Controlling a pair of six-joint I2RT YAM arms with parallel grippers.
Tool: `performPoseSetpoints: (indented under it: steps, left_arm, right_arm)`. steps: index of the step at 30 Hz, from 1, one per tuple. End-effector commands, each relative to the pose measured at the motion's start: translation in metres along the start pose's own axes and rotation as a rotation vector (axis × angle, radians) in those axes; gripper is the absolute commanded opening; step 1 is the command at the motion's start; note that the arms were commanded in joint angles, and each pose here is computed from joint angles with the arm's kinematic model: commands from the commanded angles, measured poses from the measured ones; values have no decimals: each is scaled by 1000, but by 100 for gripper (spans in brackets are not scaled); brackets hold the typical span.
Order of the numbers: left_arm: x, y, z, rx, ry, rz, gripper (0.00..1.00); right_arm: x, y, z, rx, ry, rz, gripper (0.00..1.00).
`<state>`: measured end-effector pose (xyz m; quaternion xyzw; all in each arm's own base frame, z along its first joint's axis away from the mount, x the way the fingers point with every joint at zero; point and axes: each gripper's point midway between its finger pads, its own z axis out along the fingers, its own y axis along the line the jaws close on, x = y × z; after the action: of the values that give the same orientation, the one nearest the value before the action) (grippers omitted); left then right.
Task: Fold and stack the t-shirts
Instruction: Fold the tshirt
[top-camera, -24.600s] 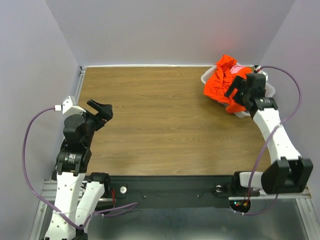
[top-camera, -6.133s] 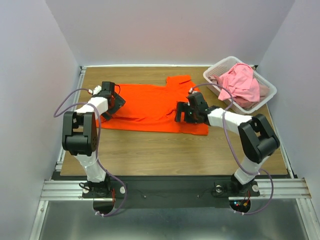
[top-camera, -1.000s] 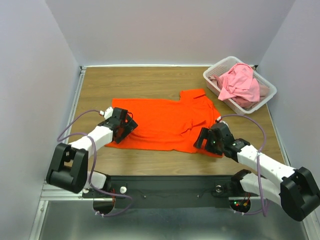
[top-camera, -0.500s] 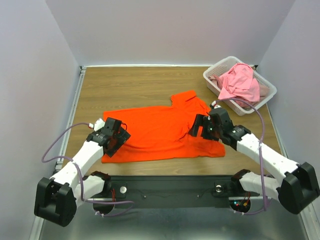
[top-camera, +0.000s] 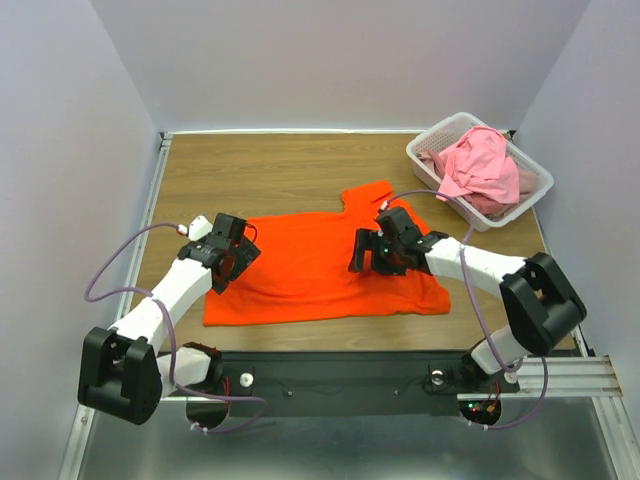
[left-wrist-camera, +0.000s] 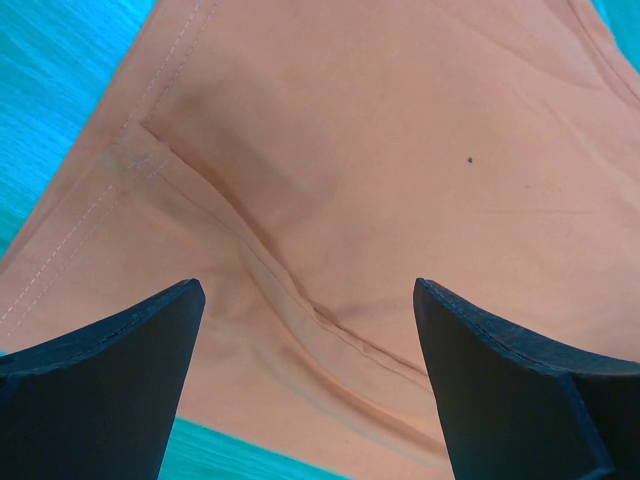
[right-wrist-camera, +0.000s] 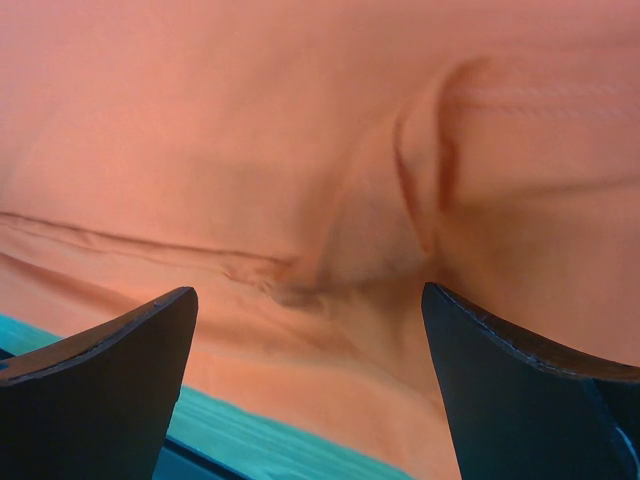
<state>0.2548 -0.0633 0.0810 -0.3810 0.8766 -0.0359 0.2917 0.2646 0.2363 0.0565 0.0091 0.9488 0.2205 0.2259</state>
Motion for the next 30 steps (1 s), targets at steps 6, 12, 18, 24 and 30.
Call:
performPoseSetpoints:
  steps: [6,12,18,24,30]
  left_arm:
    - [-9,11,7,-15,-20,7,99]
    - [-17,26,7,-33,-36,-15,98]
    - [-29,33,4,-30,-62,-29,99]
    - [-66,11,16,62,-70,-25,99]
    - [-114,22,48,-96,-105,-79,98]
  right_arm:
    - [-47,59,25,-127,-81,-58,100]
    - [-73,80,40,-144,-111,-97,100]
    - [-86,92,48,-164,-117,-144,100]
    - [-139,91,27,-56,-269,-198,100]
    - [-199,33,34,140,-338,-147,100]
